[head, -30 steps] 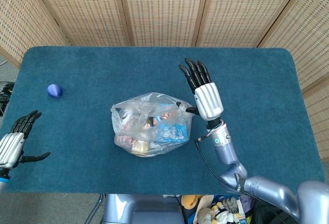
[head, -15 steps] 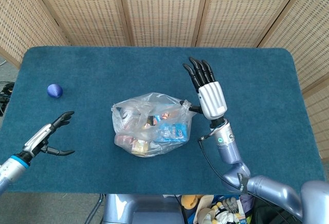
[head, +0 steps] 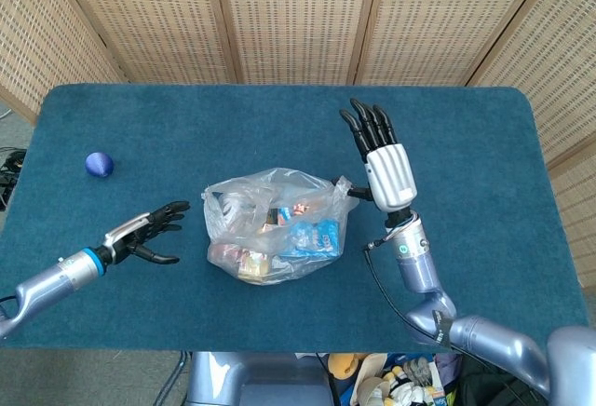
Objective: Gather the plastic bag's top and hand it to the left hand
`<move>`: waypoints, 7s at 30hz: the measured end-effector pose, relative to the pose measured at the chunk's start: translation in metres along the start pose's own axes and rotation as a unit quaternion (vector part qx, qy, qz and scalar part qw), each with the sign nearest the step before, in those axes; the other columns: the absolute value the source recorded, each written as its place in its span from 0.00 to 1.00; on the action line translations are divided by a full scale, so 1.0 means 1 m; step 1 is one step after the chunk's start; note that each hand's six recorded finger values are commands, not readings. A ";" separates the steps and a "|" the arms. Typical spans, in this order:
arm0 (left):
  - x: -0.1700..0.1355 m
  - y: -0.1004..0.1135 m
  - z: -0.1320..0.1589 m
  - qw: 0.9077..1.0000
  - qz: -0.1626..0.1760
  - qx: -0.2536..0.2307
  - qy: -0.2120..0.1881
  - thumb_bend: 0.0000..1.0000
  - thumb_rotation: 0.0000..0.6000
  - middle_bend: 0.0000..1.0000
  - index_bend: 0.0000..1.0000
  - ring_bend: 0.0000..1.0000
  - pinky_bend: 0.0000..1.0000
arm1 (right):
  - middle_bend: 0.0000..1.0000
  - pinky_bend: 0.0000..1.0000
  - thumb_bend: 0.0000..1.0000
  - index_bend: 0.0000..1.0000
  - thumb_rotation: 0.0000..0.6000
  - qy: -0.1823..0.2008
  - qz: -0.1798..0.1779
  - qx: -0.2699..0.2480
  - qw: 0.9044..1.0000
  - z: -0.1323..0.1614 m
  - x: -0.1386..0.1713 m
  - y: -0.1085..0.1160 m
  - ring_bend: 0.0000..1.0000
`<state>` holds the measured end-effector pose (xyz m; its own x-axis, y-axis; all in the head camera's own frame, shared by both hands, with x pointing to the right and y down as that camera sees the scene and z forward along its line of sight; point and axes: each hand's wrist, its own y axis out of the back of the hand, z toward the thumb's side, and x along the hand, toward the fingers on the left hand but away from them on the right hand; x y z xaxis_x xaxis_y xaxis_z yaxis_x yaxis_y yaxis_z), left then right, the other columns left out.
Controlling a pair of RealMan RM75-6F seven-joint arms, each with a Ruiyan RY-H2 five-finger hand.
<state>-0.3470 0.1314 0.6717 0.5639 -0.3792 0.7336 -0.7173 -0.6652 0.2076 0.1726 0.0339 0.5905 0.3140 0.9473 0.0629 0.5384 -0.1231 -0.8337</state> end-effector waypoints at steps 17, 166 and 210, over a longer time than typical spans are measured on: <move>0.029 -0.038 0.045 0.994 -0.080 -0.037 -0.068 0.15 1.00 0.00 0.00 0.00 0.07 | 0.00 0.00 0.00 0.00 1.00 -0.001 0.003 -0.001 1.000 -0.006 -0.001 0.001 0.00; 0.125 -0.190 0.179 0.950 -0.157 -0.040 -0.268 0.19 0.75 0.13 0.26 0.14 0.04 | 0.00 0.00 0.00 0.00 1.00 0.076 0.029 -0.052 0.995 0.063 -0.021 0.037 0.00; 0.134 -0.205 0.201 0.947 -0.148 -0.086 -0.274 0.17 0.75 0.15 0.28 0.16 0.05 | 0.00 0.00 0.00 0.00 1.00 0.081 0.042 -0.056 0.994 0.082 -0.029 0.039 0.00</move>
<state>-0.0424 0.0874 0.5970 0.8442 -0.5006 0.1918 -0.5245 -0.6973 0.4885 0.1203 0.0256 0.5113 0.4781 0.8737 0.0902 0.5860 -0.2407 -0.7738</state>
